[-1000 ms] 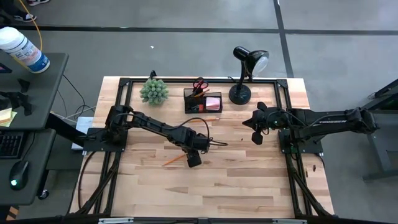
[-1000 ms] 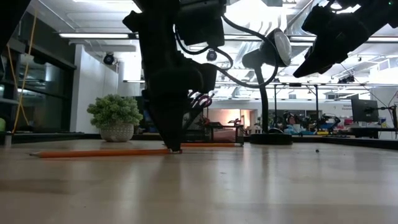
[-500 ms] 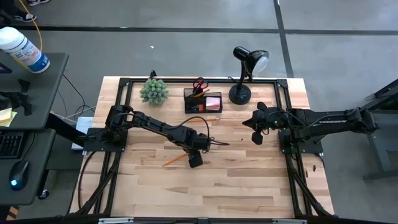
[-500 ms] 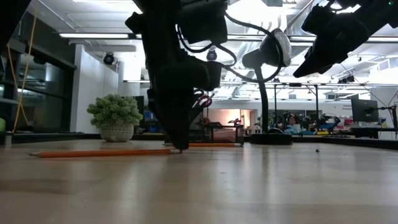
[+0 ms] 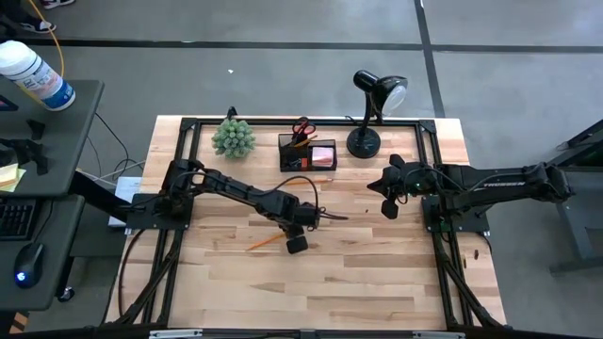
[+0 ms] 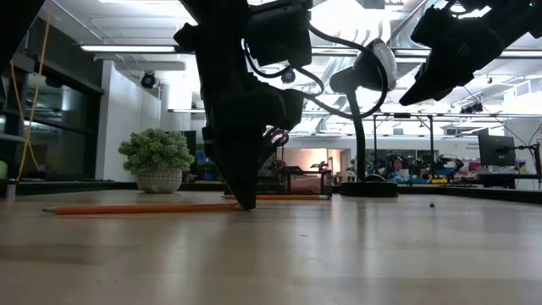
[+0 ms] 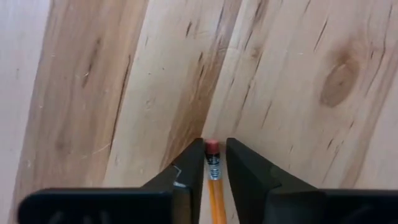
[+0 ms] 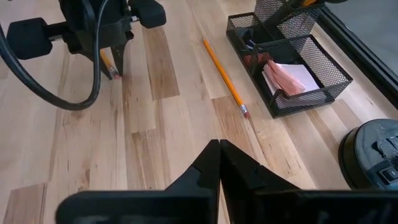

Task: Pick and place office supplies into organizer
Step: Put the bottom yellow pencil into the black desk organizer

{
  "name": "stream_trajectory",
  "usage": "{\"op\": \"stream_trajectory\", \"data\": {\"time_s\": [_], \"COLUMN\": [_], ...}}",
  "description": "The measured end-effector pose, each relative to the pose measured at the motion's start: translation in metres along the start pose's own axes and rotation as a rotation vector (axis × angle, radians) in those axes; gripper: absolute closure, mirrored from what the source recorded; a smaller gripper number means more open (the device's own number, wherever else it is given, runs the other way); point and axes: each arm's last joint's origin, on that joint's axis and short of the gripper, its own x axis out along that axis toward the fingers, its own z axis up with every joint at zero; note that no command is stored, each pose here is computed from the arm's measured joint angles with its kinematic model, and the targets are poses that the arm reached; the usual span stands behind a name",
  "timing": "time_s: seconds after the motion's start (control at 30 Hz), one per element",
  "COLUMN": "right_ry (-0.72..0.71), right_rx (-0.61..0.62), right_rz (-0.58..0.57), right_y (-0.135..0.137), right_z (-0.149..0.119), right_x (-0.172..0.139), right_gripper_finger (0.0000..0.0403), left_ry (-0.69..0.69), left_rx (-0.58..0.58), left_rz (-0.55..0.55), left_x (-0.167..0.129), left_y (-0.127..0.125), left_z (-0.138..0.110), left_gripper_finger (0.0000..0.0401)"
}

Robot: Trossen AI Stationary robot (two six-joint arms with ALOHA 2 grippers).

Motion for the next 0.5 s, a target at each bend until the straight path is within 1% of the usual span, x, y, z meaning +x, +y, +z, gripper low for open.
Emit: {"op": "stream_trajectory", "data": {"time_s": [0.2, 0.33, 0.5], "right_ry": [0.000, 0.000, 0.000], "right_rx": [0.000, 0.000, 0.000], "right_rz": [0.000, 0.000, 0.000], "right_y": [0.0001, 0.0000, 0.0000], "right_z": [0.0000, 0.0000, 0.0000], "right_x": [0.0000, 0.0000, 0.0000], "right_gripper_finger": [0.0398, 0.0397, 0.0401], "left_ry": [0.002, 0.010, 0.030], "left_rx": [0.012, 0.028, 0.043], "left_rz": [0.000, -0.020, -0.069], "left_x": [0.0001, 0.0001, -0.0072], "left_y": [0.0002, -0.0004, -0.0018], "left_z": [-0.0001, -0.0003, -0.0024], "left_gripper_finger": [0.0394, 0.0389, 0.0398]}}
